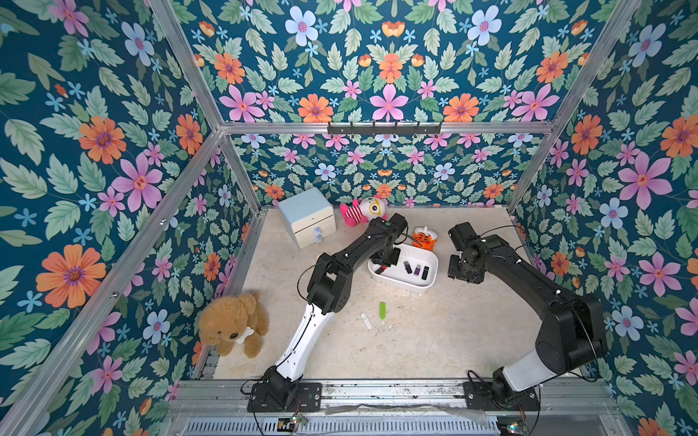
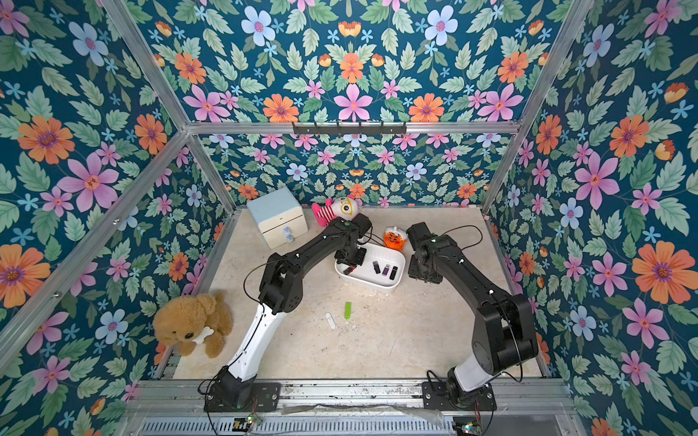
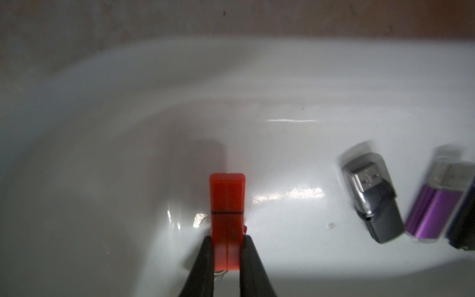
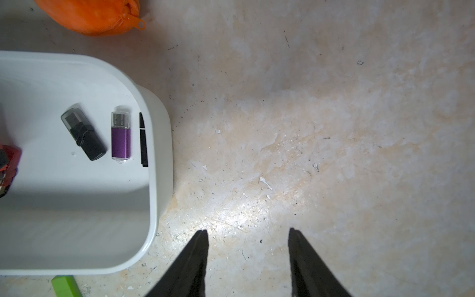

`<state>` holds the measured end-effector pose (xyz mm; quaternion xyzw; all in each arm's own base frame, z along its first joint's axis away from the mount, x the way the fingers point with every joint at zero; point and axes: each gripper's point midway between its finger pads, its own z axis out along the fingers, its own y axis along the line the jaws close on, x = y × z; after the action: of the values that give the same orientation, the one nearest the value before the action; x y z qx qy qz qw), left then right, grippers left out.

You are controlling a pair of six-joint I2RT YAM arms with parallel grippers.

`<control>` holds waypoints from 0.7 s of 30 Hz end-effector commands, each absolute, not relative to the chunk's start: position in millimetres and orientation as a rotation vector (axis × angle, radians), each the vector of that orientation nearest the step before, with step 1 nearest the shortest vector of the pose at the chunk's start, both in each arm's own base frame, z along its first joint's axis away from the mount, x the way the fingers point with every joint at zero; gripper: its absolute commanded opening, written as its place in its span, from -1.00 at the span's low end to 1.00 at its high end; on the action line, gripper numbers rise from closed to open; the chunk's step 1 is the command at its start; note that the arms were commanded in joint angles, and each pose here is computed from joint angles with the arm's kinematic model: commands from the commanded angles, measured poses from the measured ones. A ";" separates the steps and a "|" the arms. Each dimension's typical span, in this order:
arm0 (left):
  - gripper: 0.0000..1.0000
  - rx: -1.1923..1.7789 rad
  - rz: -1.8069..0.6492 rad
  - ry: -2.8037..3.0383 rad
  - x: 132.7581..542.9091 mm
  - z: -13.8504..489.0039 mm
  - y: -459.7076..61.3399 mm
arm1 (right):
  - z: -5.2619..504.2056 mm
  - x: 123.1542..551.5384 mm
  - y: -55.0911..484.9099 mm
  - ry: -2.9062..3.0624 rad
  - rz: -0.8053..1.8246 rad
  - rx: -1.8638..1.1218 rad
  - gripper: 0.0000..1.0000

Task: Put the usb flash drive into the storage box
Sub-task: Place the USB flash in the storage box.

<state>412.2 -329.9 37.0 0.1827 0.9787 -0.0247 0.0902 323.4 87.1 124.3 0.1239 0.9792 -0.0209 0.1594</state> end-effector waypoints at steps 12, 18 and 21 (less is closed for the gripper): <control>-0.35 0.584 -0.006 2.965 398.8 18.9 -325.4 | 126.2 318.3 82.9 2.784 -0.069 0.363 0.08; -0.18 0.576 -0.013 2.943 401.5 28.7 -326.3 | 127.9 319.1 82.2 2.778 -0.069 0.361 0.08; -0.07 0.562 -0.050 2.903 407.3 47.2 -331.2 | 128.1 319.0 82.7 2.780 -0.067 0.360 0.08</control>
<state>406.7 -331.6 32.3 0.1904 0.9780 -0.0151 0.0838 318.6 84.6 125.4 0.1250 0.9784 -0.0190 0.1635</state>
